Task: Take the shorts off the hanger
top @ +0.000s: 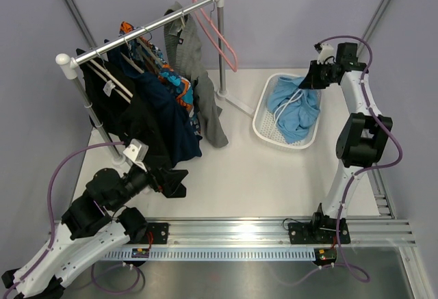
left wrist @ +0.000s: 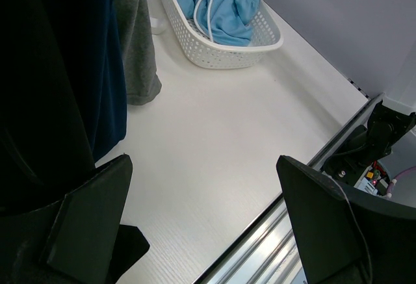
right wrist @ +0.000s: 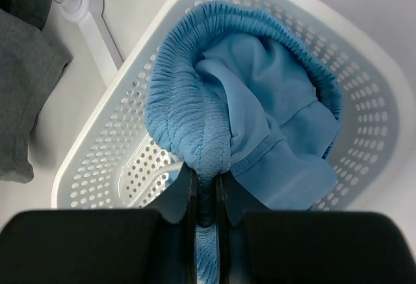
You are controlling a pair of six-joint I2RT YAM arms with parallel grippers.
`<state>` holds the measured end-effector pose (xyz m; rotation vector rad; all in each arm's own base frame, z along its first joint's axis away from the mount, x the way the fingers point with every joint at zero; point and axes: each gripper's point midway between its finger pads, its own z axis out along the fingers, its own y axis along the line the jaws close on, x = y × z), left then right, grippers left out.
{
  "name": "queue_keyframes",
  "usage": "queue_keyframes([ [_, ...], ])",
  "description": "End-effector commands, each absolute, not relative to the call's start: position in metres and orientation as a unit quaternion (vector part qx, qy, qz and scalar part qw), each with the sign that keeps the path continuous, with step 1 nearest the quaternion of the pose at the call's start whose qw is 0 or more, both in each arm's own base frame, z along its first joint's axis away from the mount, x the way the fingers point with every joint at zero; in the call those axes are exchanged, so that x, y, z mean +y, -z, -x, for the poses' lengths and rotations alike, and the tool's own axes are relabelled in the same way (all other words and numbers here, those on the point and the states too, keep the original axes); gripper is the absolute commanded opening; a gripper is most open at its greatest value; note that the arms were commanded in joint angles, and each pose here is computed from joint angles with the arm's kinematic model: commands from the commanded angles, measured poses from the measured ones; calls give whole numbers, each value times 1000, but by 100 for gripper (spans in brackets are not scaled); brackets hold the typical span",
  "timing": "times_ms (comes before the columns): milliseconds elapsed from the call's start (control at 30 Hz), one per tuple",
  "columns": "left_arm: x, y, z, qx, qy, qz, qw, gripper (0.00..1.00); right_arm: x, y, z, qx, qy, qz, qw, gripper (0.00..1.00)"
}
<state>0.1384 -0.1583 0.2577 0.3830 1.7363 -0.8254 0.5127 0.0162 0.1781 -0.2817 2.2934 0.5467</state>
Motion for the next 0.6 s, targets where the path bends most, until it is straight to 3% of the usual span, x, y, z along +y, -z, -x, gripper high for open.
queue_keyframes([
  [0,-158,-276,-140,719,363,-147,574,99,21,-186,-513,892,-224,113,376,0],
  [233,-161,-277,-142,718,360,-155,575,99,62,-139,-459,895,-233,247,289,8],
  [367,-163,-281,-144,714,359,-161,579,99,60,-118,-446,907,-204,254,266,28],
  [400,-164,-281,-144,715,358,-162,578,99,58,-122,-446,908,-197,252,269,44],
  [433,-164,-280,-144,717,357,-163,576,99,56,-128,-447,908,-192,253,273,51],
  [500,-162,-280,-143,719,354,-165,575,99,53,-162,-451,897,-185,262,303,68],
  [567,-161,-280,-143,718,354,-163,576,99,54,-201,-452,880,-174,280,341,73],
])
